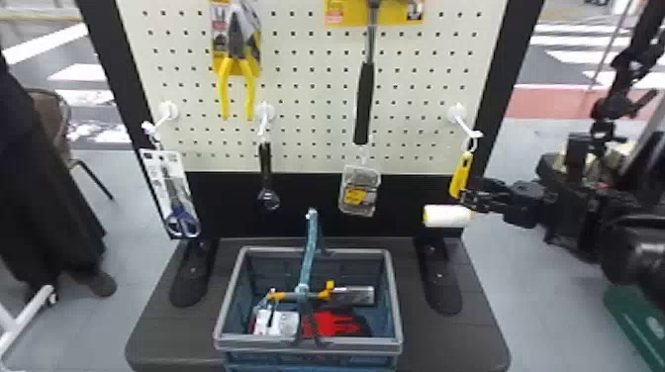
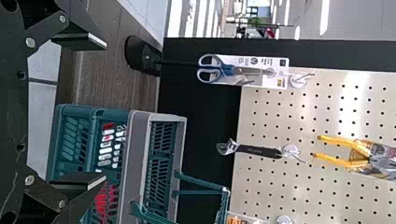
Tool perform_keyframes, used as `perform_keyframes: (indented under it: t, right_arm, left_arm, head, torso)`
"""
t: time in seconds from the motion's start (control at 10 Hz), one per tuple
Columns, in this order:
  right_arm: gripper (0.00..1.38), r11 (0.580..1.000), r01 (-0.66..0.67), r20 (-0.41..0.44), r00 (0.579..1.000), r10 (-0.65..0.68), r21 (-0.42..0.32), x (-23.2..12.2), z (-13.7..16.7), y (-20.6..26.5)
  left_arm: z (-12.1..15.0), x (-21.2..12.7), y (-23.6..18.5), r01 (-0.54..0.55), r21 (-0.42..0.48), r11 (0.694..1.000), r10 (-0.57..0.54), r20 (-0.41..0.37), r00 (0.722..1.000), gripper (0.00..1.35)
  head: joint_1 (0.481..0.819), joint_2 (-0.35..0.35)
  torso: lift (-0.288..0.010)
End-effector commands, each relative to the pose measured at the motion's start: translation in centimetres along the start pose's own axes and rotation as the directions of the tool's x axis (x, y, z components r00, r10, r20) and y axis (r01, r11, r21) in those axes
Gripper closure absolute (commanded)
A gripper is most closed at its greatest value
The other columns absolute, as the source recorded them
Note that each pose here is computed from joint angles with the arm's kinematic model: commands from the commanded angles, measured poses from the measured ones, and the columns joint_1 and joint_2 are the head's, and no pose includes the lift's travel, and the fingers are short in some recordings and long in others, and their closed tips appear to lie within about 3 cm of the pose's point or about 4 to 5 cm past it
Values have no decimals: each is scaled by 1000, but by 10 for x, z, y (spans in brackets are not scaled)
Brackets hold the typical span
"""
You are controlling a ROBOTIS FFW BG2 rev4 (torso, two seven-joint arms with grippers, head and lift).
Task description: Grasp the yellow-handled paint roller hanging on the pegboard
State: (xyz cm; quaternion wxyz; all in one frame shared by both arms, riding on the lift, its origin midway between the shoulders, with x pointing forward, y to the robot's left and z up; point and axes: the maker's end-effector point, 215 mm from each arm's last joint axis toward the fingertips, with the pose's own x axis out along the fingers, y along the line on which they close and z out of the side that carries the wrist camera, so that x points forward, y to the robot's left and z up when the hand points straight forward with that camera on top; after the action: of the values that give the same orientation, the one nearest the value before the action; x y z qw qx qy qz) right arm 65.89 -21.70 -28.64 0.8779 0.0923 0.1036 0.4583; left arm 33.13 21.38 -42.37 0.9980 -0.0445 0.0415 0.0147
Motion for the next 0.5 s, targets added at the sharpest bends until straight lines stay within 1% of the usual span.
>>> perform_keyframes:
  t: [0.0,0.1,0.3,0.4]
  right_arm:
    - [303,1000,-26,-23,999,26,10,10,-1,4]
    - [302,999,-43,-21,999,43,-11,16,7,11]
    - [305,997,-70,-19,997,70,-17,25,8,21]
    - [351,997,-76,-29,997,75,-22,27,6,24]
  left_arm:
    - [-1,4,-3,5,-1,1000,-5,5,1000,295]
    - [-2,7,-5,9,-3,1000,-9,6,1000,295]
    - [-4,8,-6,9,-10,1000,-9,6,1000,295]
    - [-4,9,-6,8,-11,1000,-8,7,1000,297]
  head:
    - [549,0]
    - [549,0]
    - [549,0]
    - [549,0]
  torso:
    - [-100]
    - [-100]
    - [-100]
    - [-100]
